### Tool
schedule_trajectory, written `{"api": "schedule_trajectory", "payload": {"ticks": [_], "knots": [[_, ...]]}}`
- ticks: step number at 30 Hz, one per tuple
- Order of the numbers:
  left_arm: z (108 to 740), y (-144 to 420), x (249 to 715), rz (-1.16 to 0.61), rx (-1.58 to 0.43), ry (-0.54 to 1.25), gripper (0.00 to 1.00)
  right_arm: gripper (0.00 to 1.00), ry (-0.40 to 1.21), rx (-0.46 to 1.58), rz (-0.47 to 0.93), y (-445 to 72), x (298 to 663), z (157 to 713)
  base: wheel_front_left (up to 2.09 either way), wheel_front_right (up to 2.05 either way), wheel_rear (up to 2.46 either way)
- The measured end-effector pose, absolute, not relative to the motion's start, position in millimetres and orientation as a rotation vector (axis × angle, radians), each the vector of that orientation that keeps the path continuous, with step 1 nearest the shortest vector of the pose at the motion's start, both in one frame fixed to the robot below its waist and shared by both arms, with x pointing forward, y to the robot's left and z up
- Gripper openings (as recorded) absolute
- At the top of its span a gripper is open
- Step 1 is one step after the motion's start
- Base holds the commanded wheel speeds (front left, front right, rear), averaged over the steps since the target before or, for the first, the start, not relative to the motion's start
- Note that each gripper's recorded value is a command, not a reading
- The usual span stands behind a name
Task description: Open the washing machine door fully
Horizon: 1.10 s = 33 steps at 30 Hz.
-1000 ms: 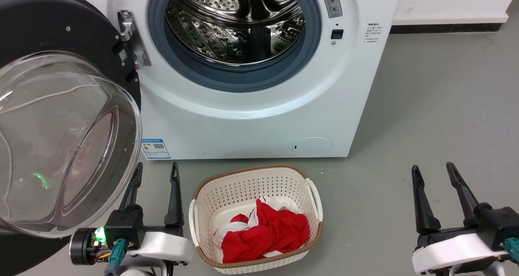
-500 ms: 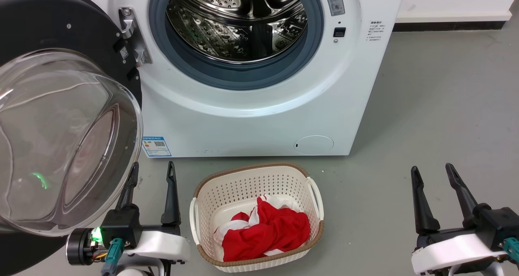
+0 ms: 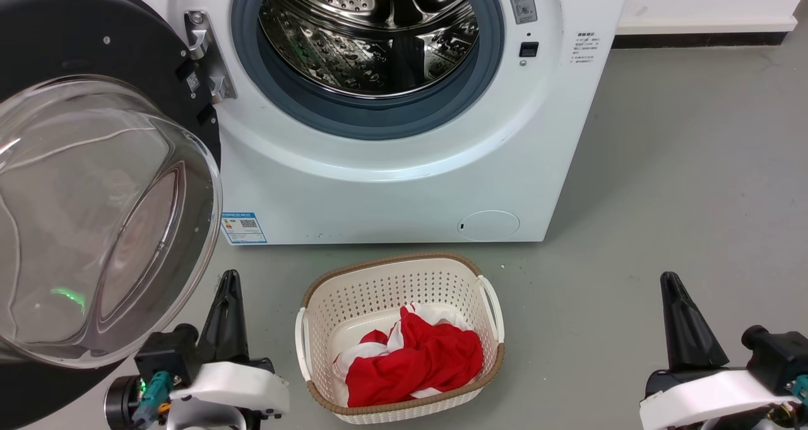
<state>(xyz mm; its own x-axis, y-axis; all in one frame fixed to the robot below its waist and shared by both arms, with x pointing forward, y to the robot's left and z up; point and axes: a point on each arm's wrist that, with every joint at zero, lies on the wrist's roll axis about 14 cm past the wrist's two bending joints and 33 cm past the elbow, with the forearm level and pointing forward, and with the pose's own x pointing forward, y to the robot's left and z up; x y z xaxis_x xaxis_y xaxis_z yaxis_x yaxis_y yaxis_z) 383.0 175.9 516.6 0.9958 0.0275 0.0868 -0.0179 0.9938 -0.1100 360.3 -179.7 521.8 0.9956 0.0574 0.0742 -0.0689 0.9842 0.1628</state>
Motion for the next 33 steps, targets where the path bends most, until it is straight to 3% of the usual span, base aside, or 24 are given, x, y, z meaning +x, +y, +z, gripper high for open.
{"api": "schedule_trajectory", "payload": {"ticks": [33], "knots": [[493.2,190.6,383.6,0.080,-0.691,0.042,0.00,0.00,-0.015,0.727,0.015,-190.5,371.4,509.1,0.00,0.00,0.00]]}}
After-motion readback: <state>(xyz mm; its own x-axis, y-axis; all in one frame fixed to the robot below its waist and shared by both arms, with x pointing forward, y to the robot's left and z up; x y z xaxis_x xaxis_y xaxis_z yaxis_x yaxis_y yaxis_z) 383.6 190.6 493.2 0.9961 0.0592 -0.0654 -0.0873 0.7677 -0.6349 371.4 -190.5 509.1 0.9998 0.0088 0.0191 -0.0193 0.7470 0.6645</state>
